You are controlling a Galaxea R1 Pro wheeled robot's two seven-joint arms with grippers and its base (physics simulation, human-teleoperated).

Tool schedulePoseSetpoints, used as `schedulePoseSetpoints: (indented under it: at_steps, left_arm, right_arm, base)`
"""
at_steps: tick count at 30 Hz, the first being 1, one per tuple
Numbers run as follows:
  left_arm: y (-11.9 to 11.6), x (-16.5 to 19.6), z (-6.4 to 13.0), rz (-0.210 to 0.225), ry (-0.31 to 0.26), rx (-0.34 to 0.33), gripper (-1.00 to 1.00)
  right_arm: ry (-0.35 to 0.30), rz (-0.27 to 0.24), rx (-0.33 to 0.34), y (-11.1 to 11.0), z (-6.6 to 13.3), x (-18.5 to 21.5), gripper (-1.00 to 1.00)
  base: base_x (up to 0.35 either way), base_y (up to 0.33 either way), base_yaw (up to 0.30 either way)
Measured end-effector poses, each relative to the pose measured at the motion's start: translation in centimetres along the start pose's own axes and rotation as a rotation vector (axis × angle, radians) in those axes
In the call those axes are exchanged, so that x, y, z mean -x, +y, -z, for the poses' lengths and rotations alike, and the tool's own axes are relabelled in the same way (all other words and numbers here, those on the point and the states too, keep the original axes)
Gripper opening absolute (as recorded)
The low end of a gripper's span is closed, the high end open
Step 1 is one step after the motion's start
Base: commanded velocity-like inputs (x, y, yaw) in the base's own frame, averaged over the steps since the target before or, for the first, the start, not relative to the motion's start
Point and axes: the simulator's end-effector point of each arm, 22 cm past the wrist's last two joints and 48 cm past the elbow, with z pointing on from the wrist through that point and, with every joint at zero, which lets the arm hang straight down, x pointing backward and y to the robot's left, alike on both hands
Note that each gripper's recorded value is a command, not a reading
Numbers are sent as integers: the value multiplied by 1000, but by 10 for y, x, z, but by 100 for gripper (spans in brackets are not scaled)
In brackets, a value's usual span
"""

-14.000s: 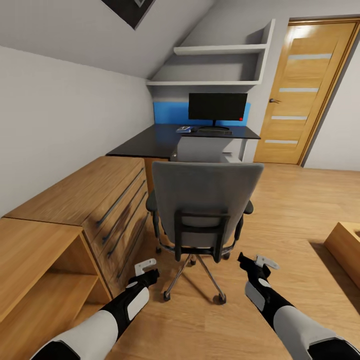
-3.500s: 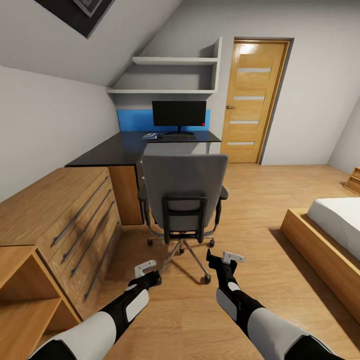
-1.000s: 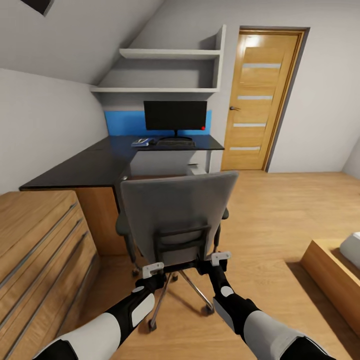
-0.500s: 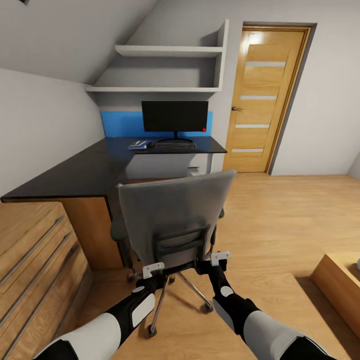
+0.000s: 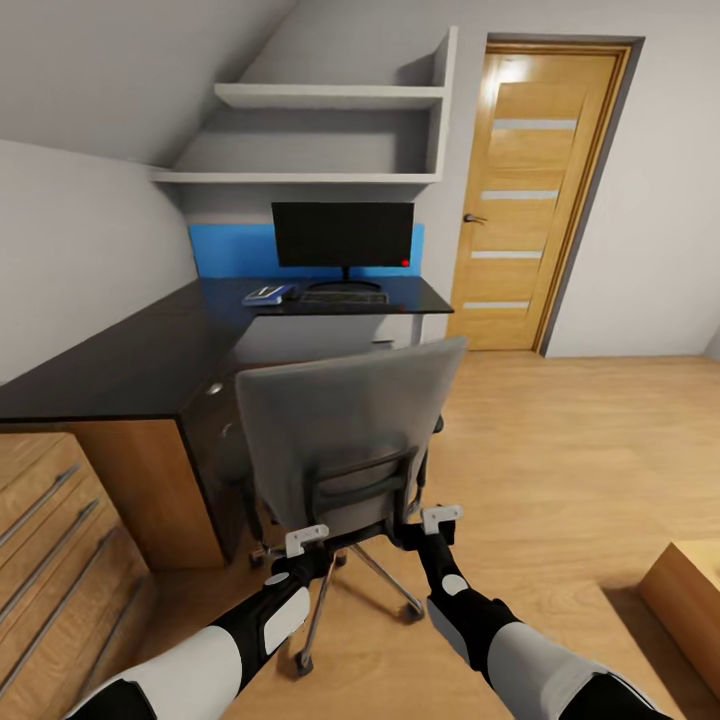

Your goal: In the bedroom, organize the workspace by keeping the computer under the desk, ensuring the monitor is on the desk, placing the keyboard on the desk next to the monitor, placing the mouse on the desk next to the keyboard, moving the folder from the swivel chair onto the desk next to the mouse, stacking the notebook on top of the folder with the pen on top of the notebook, and positioning the swivel chair next to the desk.

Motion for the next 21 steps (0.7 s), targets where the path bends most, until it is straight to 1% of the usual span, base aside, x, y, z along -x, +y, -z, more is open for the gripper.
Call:
schedulePoseSetpoints:
  at_steps: [21]
  left_arm:
    - [0,0,0,-1,0,-1,100]
  right_arm:
    - [1,6,3,1,0,-1,100]
  base:
    - [325,-125,0]
